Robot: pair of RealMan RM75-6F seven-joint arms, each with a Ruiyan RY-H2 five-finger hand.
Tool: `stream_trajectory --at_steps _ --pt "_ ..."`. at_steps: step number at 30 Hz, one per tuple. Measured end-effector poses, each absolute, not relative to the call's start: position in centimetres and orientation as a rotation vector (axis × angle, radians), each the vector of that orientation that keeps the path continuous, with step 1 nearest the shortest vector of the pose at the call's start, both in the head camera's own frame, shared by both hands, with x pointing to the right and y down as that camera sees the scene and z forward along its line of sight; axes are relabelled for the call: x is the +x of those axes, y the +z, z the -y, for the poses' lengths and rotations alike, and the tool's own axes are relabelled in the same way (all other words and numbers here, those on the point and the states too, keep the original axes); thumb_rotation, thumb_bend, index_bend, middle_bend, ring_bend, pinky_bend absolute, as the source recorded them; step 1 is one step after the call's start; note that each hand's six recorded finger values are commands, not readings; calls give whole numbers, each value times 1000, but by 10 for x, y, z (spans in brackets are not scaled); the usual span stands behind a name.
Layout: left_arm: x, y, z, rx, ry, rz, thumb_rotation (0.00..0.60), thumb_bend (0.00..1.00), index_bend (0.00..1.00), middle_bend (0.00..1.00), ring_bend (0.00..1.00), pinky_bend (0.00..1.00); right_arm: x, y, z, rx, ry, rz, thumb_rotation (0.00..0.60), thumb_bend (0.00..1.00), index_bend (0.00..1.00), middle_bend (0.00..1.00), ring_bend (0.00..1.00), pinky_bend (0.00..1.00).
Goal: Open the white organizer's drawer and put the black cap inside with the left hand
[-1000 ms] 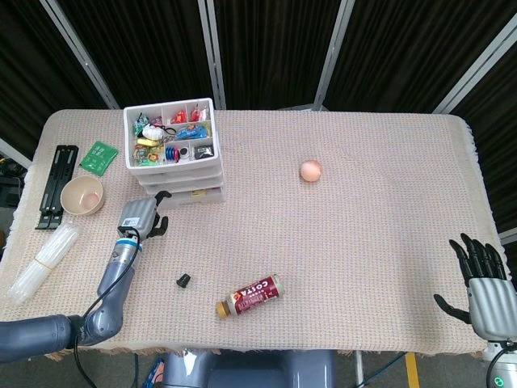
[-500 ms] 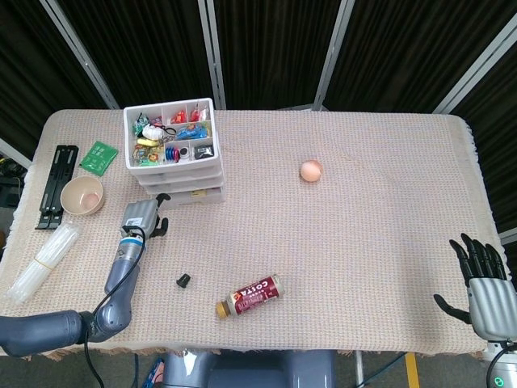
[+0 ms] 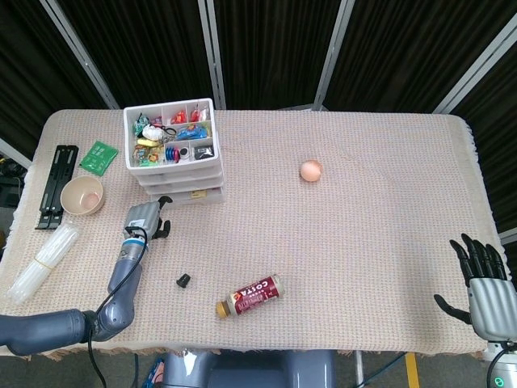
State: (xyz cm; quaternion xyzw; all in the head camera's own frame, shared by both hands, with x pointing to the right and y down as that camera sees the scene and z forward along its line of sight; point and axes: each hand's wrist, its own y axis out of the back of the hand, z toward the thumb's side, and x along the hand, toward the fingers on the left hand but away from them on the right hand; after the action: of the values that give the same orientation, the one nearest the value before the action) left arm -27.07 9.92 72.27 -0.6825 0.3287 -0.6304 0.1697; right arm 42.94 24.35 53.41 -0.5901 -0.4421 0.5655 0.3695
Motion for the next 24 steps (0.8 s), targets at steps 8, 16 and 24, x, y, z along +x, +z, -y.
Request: stream_trajectory --at_steps 8,16,24 --pt "-276 717 -113 -1987 -1794 -919 600 555 226 978 875 661 429 534 -243 -1516 1448 1135 600 70 89 0 0 0" --pt "-289 706 -128 -2016 -1786 -913 600 556 226 978 875 661 428 534 -243 -1517 1446 1134 600 70 89 0 0 0" --pt "-293 696 -137 -2061 -1761 -938 600 556 226 978 876 661 428 533 -243 -1513 1444 1135 600 71 88 0 0 0"
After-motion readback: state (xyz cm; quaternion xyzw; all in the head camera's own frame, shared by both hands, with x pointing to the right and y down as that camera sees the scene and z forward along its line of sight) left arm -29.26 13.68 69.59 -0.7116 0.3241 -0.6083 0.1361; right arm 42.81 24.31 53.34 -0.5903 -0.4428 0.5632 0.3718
